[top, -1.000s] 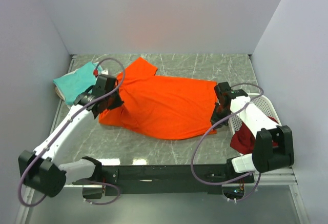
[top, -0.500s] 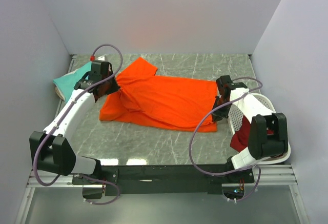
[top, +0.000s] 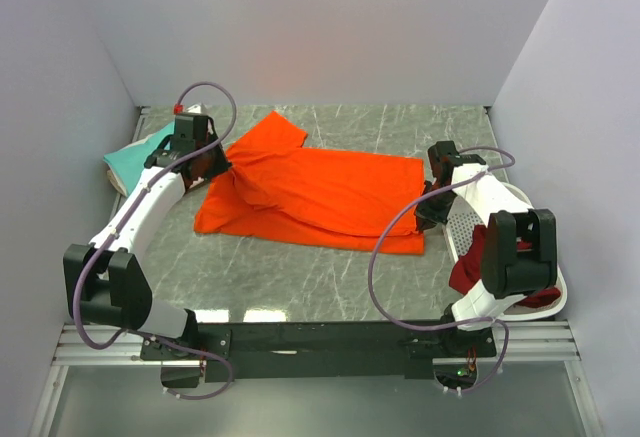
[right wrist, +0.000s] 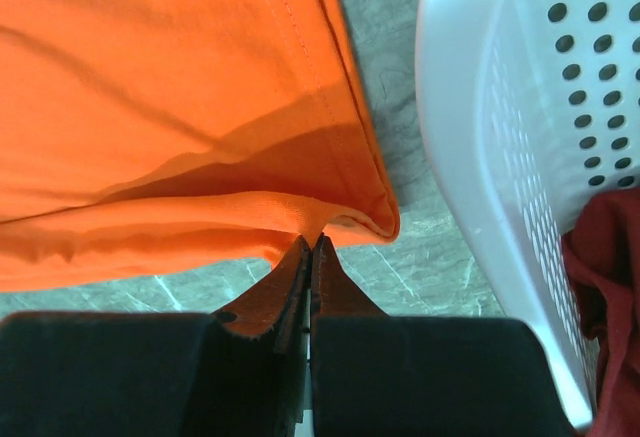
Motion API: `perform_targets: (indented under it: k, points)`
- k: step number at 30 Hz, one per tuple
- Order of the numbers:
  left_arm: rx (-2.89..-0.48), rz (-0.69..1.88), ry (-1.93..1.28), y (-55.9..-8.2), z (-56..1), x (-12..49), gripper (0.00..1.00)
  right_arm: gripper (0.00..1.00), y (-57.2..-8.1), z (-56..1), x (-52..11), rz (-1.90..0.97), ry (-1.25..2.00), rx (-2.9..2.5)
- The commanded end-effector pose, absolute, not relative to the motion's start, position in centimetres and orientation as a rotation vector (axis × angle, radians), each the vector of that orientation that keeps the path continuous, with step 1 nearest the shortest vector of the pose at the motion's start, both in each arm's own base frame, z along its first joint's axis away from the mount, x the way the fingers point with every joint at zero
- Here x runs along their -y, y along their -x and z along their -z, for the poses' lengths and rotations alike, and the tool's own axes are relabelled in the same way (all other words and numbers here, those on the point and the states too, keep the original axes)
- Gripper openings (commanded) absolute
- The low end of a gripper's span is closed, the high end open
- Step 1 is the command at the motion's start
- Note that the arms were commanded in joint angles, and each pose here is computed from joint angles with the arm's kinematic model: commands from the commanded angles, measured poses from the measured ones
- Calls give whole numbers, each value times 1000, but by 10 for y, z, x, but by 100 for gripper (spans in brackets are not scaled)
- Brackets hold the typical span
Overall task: Fold and stack the t-shirts
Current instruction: Fold the tshirt
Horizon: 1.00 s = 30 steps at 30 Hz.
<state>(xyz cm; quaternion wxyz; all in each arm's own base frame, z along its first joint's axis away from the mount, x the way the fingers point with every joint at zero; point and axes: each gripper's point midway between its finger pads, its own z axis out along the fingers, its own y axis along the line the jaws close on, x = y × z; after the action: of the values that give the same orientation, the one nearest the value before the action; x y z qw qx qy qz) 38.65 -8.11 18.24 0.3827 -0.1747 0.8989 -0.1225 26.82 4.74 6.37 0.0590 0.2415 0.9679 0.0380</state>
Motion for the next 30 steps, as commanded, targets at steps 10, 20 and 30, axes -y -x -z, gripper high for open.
perform_targets:
  k: [10, 20, 30]
  points:
    - [-2182, 323, 469, -407, -209, 74, 0, 0, -288, -75, -41, -141, -741, -2865]
    - [-2176, 312, 479, -417, -206, 71, 0, 0, -297, -74, -38, -125, -744, -2862]
    - [-2206, 292, 466, -433, -192, 71, 0, 0, -308, -70, -36, -109, -752, -2858]
